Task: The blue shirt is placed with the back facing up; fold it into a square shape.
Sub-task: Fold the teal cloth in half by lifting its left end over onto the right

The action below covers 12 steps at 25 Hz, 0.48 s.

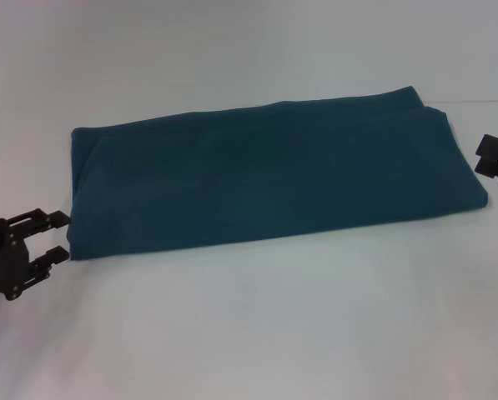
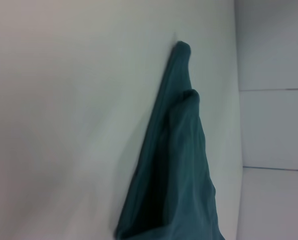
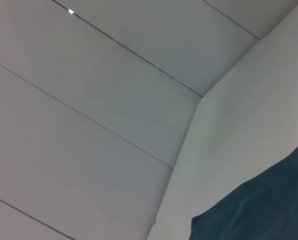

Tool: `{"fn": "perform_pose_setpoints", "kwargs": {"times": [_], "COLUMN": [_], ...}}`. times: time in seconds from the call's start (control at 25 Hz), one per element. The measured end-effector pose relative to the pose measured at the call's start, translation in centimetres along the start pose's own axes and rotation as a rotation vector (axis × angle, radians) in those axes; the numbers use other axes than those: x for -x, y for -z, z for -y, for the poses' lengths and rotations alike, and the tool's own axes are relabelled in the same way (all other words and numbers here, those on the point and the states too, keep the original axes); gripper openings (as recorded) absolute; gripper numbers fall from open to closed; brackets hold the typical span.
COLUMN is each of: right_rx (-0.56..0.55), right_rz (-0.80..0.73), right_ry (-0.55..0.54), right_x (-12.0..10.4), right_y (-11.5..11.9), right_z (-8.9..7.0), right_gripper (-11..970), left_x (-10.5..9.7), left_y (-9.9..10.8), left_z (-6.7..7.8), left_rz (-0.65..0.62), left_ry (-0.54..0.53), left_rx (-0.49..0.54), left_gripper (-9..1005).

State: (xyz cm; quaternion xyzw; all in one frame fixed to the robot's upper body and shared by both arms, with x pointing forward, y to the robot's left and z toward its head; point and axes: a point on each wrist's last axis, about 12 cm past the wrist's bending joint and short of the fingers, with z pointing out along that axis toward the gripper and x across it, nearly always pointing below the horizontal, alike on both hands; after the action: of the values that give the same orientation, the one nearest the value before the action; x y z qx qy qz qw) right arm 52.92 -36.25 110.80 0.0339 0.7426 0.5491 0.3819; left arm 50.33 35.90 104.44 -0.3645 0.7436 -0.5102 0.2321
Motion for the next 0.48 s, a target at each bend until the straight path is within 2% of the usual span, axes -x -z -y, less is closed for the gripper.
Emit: {"fn": "perform_pose_setpoints", "kwargs": {"times": [0.48], "right_rx": [-0.008], "right_rz": [0.006], "right_ry": [0.005], "right_x": [0.27], "right_y": [-0.04], "right_z": [0.05], "right_gripper": [689], "left_x": [0.16], "left_y": [-0.57], "left_z": [-0.30], "left_rz": [0.021], "left_ry": [0.025], "left_rx": [0.032], "left_gripper": [591]}}
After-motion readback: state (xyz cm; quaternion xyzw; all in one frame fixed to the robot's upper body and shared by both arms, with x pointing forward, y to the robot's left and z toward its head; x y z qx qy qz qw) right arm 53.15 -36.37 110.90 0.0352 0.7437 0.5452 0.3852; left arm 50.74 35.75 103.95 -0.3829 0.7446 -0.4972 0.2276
